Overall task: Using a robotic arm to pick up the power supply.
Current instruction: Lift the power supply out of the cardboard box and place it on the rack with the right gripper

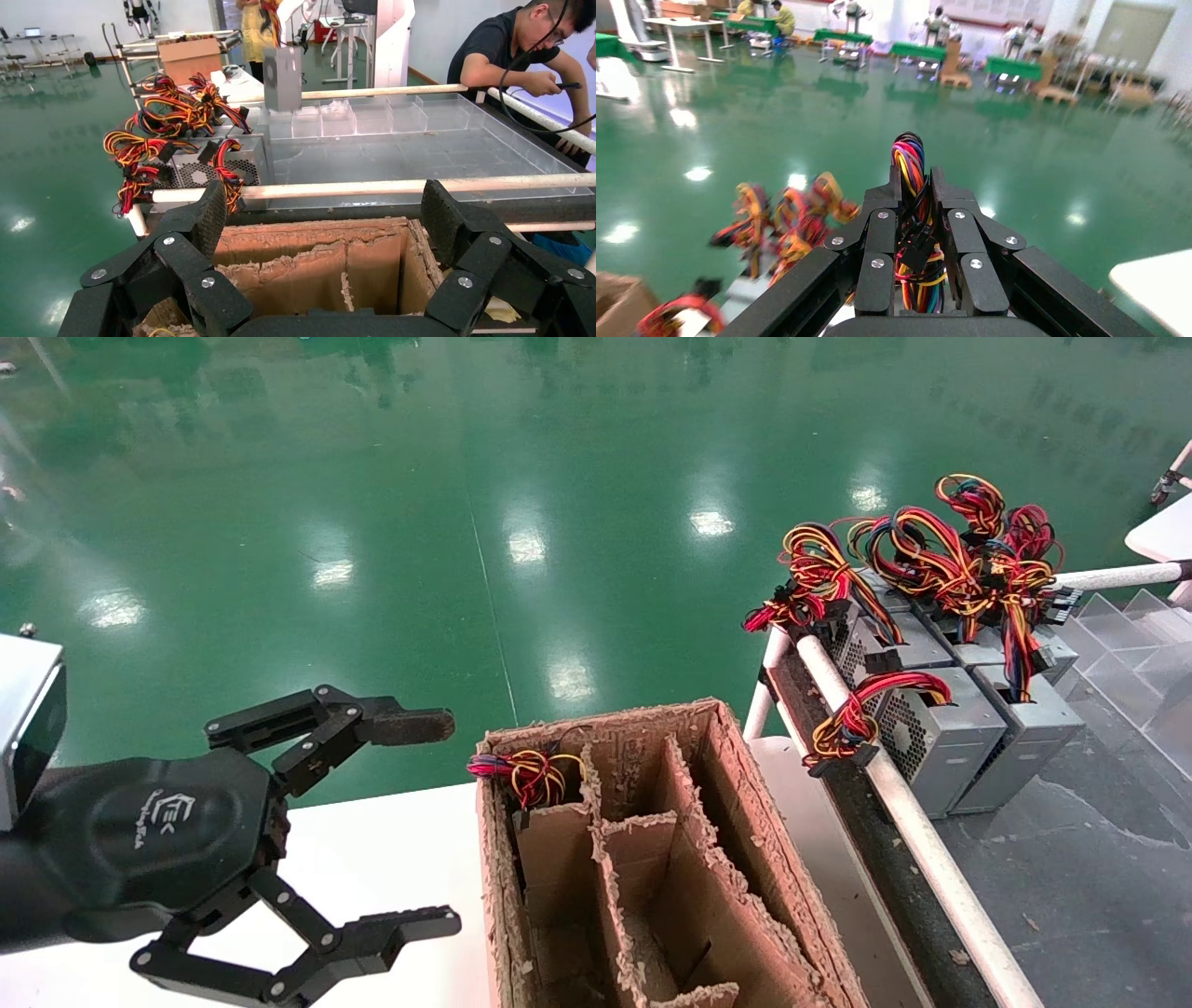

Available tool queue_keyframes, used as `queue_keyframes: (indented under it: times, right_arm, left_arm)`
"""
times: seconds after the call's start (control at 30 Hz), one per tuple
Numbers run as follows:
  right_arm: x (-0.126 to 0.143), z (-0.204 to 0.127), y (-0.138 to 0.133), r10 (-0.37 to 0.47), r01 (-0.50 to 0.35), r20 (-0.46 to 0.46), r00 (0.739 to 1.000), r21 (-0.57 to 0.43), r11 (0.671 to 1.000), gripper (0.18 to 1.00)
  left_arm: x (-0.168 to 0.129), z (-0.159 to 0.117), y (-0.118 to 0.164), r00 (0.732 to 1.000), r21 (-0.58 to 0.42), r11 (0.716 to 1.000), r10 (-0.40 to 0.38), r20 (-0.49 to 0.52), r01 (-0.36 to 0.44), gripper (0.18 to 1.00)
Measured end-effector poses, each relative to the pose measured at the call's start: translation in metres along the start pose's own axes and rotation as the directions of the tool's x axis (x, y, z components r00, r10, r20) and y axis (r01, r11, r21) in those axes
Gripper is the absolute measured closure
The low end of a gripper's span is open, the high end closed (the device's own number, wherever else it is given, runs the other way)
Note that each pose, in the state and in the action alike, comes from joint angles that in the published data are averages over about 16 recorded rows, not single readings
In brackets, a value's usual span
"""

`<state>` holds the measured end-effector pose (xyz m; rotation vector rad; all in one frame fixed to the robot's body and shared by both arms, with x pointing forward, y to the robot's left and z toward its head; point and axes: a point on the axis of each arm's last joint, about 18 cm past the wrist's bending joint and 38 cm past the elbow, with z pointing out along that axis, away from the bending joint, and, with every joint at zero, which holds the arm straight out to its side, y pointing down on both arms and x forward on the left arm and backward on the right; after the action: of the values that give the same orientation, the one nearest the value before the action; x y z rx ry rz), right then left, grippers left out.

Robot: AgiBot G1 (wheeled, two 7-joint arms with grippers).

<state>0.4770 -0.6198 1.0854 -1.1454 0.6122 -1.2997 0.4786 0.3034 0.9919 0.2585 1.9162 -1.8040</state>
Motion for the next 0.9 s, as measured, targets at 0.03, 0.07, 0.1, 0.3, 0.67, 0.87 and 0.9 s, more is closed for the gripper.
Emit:
queue_keyframes:
  times: [0.03, 0.07, 0.1, 0.3, 0.67, 0.87, 0.9]
  right_arm:
    - [-0.001, 0.0, 0.006, 0.012, -0.012, 0.002, 1.0, -0.01, 1.0, 0.913]
    - [-0.002, 0.001, 0.012, 0.024, -0.023, 0.005, 1.0, -0.02, 1.0, 0.913]
    - [-0.004, 0.002, 0.019, 0.034, -0.034, 0.007, 0.999, -0.03, 0.999, 0.913]
    - [-0.016, 0.02, 0.05, 0.079, -0.077, 0.028, 0.996, -0.087, 0.993, 0.913]
    - [-0.038, 0.063, 0.075, 0.093, -0.081, 0.079, 0.992, -0.151, 0.985, 0.916]
    - [-0.04, 0.067, 0.077, 0.093, -0.078, 0.083, 0.992, -0.169, 0.983, 0.918]
    - [-0.04, 0.066, 0.078, 0.093, -0.078, 0.082, 0.992, -0.172, 0.982, 0.919]
  left_arm:
    - [0.0, 0.0, 0.0, 1.0, 0.0, 1.0, 0.0, 0.0, 0.0, 0.184]
    - [0.0, 0.0, 0.0, 1.0, 0.0, 1.0, 0.0, 0.0, 0.0, 0.184]
    - [0.0, 0.0, 0.0, 1.0, 0.0, 1.0, 0.0, 0.0, 0.0, 0.184]
    - [0.0, 0.0, 0.0, 1.0, 0.0, 1.0, 0.0, 0.0, 0.0, 0.184]
    - [0.0, 0.0, 0.0, 1.0, 0.0, 1.0, 0.0, 0.0, 0.0, 0.184]
    - [0.0, 0.0, 0.0, 1.0, 0.0, 1.0, 0.0, 0.0, 0.0, 0.184]
    - [0.0, 0.0, 0.0, 1.0, 0.0, 1.0, 0.0, 0.0, 0.0, 0.184]
